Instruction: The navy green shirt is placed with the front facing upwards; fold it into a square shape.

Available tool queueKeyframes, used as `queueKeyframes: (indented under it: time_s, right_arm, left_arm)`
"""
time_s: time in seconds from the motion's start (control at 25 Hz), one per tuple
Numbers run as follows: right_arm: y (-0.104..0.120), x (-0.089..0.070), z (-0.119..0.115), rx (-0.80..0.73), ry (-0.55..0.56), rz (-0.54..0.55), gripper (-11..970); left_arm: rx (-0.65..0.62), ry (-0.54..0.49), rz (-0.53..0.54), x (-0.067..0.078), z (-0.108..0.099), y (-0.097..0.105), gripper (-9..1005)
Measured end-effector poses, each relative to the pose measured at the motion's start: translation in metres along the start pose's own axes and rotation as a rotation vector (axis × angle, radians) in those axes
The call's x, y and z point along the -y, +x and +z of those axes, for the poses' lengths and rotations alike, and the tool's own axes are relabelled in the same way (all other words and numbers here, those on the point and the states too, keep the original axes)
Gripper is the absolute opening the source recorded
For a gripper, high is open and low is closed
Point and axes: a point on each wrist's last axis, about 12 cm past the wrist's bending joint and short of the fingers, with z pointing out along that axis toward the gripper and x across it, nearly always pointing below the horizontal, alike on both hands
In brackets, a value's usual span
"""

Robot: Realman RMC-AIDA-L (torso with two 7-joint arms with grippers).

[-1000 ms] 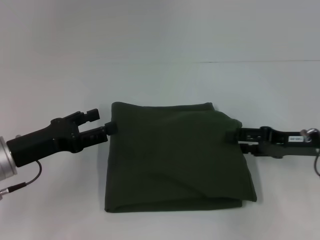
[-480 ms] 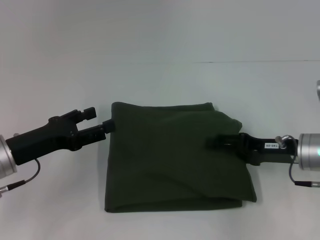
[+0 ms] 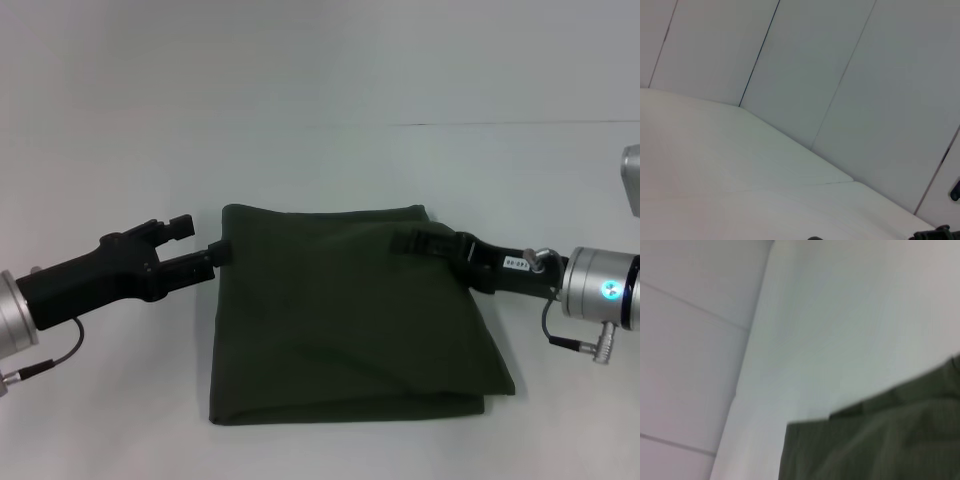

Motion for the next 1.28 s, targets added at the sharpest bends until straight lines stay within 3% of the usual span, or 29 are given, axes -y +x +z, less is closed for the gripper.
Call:
queueKeyframes:
  time_s: [0.32, 0.56, 0.84, 1.08, 1.28]
  right_arm:
    - [-0.003, 0.007, 0.002, 0.112, 0.029, -0.045, 832]
    - [-0.008, 0.003, -0.001, 0.164, -0.009, -0.102, 829]
    - [-0.037, -0.005, -0.017, 0.223, -0.037, -0.139, 826]
    - [-0.066, -0.002, -0.044, 0.247, -0.005, -0.132, 823]
    - [-0.073, -0.004, -0.052, 0.193, -0.005, -0.128, 820]
  left_arm:
    - [0.004, -0.003, 0.001, 0.000, -0.001, 0.000, 885]
    - [0.005, -0.007, -0.002, 0.000, 0.000, 0.001, 886]
    - [0.002, -0.013, -0.002, 0.000, 0.002, 0.002, 886]
    - [0.003, -0.022, -0.010, -0.001, 0.002, 0.003, 886]
    - [0.004, -0.035, -0.013, -0.002, 0.002, 0.004, 885]
